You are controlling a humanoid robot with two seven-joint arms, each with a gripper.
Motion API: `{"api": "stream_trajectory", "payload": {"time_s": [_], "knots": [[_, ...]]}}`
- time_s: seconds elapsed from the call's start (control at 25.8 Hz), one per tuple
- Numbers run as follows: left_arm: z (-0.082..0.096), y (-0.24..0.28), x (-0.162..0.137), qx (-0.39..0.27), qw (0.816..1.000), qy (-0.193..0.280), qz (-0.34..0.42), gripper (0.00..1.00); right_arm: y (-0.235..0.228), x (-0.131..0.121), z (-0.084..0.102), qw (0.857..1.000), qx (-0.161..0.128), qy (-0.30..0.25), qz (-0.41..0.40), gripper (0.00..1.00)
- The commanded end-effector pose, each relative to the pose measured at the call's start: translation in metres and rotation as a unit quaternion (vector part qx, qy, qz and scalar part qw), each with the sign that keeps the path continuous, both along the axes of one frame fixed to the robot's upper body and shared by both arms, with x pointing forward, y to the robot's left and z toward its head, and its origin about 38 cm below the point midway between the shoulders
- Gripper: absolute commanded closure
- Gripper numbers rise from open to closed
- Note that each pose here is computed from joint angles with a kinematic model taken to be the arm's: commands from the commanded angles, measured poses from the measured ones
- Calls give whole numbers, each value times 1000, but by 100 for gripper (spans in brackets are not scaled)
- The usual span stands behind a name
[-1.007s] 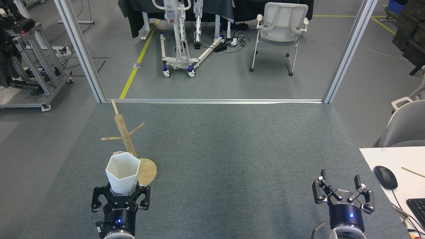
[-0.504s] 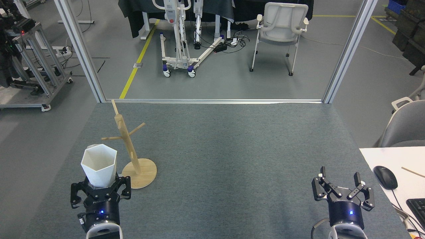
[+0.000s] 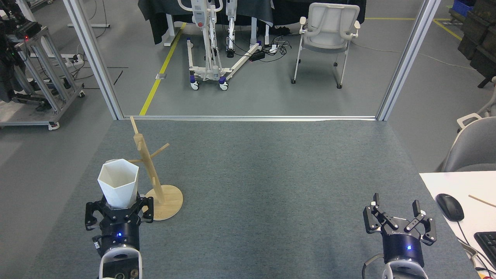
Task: Hang cup on storage rack
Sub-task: 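Hook the cup onto a stand peg and open the left gripper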
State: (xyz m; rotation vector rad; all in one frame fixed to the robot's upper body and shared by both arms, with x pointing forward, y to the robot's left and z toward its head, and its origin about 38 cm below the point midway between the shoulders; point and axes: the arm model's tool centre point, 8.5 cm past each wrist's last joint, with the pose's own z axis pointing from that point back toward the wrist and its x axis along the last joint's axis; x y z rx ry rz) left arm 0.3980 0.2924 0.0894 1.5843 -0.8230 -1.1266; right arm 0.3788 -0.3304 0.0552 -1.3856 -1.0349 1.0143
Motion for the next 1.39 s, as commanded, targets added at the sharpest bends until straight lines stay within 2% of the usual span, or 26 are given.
{"api": "stream_trajectory", "payload": {"time_s": [0.0,0.12,0.43,1.08,1.36], "knots": [[2,1,7,2,1000,-1,0,89,1,1,0,1000,0,-1,2,1],[-3,1,7,3,1000,7,-3,89,1,1,0,1000,0,-1,2,1],[3,2,18,6,1000,3,-3,89,2,5,2,1000,4,15,3,1],[0,-1,22,7,1000,9,-11,89,3,5,0,1000,4,20,6,1],[-7,3,31,9,1000,22,-5,89,3,5,0,1000,3,20,7,1]]}}
